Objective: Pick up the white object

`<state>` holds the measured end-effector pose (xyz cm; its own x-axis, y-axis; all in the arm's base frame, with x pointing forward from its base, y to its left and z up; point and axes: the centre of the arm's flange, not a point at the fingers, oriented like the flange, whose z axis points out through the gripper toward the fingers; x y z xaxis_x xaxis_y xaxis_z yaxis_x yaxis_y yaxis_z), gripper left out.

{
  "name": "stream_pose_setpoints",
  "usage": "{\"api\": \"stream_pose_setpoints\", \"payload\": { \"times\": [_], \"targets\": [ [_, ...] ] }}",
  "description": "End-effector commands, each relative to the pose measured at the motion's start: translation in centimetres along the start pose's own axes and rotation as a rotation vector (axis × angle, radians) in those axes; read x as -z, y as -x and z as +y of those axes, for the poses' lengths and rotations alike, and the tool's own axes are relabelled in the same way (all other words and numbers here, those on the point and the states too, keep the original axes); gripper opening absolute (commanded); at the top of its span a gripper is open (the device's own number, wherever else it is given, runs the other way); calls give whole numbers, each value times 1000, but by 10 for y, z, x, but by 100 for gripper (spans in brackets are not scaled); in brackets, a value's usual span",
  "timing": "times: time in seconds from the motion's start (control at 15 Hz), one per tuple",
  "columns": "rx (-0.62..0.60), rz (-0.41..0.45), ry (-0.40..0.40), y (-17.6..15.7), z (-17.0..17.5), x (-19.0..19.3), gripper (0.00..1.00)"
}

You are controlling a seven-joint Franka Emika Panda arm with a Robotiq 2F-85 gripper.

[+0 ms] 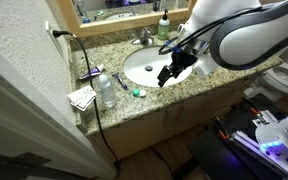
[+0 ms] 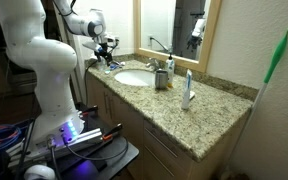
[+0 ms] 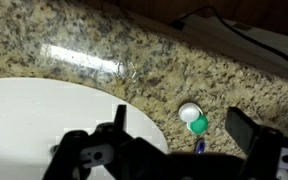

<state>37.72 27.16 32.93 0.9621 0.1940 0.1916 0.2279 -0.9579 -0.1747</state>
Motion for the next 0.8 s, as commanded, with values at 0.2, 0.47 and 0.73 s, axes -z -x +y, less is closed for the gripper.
{"api": "stream_pose_setpoints", "payload": {
  "times": [0.2, 0.47, 0.73],
  "targets": [
    [126, 96, -26, -13, -9, -34, 100],
    [134, 112, -47, -7, -12, -30, 100],
    [134, 112, -50, -7, -13, -33, 100]
  ]
}}
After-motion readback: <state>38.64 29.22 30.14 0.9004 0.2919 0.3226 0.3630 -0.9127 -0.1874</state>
